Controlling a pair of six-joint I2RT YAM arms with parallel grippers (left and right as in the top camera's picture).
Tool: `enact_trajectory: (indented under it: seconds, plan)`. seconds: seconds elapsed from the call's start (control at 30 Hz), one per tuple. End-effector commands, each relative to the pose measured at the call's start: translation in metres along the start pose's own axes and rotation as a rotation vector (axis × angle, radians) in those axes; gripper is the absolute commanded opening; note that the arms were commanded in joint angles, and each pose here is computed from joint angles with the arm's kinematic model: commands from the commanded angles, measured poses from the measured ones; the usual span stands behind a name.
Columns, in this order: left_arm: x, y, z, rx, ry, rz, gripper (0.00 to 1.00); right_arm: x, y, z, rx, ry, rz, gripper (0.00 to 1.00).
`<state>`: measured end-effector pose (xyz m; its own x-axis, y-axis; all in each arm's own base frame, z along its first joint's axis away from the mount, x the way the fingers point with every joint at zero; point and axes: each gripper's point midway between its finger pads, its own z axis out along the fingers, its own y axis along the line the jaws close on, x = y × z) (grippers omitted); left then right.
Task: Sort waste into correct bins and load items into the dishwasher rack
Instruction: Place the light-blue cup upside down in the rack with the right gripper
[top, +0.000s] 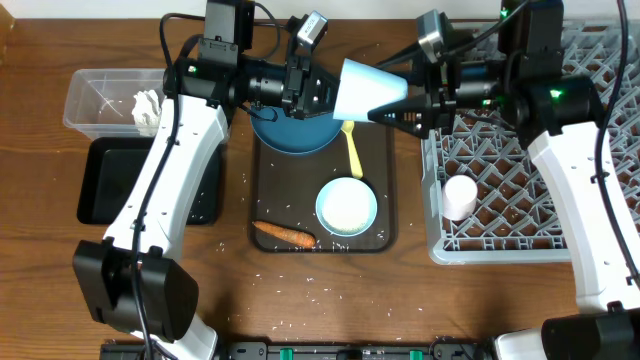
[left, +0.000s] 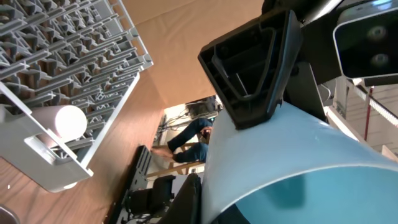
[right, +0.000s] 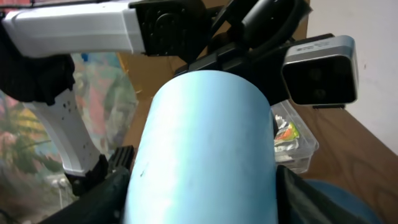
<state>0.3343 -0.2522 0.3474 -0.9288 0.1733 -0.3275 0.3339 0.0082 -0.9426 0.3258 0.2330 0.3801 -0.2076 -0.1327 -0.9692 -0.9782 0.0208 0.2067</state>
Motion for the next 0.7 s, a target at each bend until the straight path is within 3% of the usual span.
enact_trajectory:
  seconds: [0.0, 0.07, 0.13, 0.23, 0.43, 0.67]
  plan:
    - [0.006, -0.009, 0.007, 0.041, 0.036, 0.001, 0.08, 0.003, 0.000, 0.004, -0.006, 0.006, 0.005, 0.63]
    - [0.006, -0.009, 0.007, 0.041, 0.036, 0.002, 0.17, 0.003, 0.000, 0.004, -0.004, 0.007, 0.017, 0.63]
    - [0.005, -0.008, 0.007, 0.038, 0.033, 0.014, 0.37, 0.004, -0.004, 0.002, 0.017, 0.013, 0.049, 0.62]
    - [0.001, -0.008, 0.006, 0.029, 0.023, 0.046, 0.50, 0.009, -0.018, -0.004, 0.098, 0.034, 0.124, 0.62]
    - [-0.019, 0.006, -0.012, -0.060, -0.063, 0.119, 0.59, 0.028, -0.057, -0.062, 0.445, 0.070, 0.386, 0.61]
    - [-0.052, 0.070, -0.063, -0.437, -0.280, 0.084, 0.59, 0.091, -0.053, -0.180, 1.019, 0.221, 0.721, 0.64]
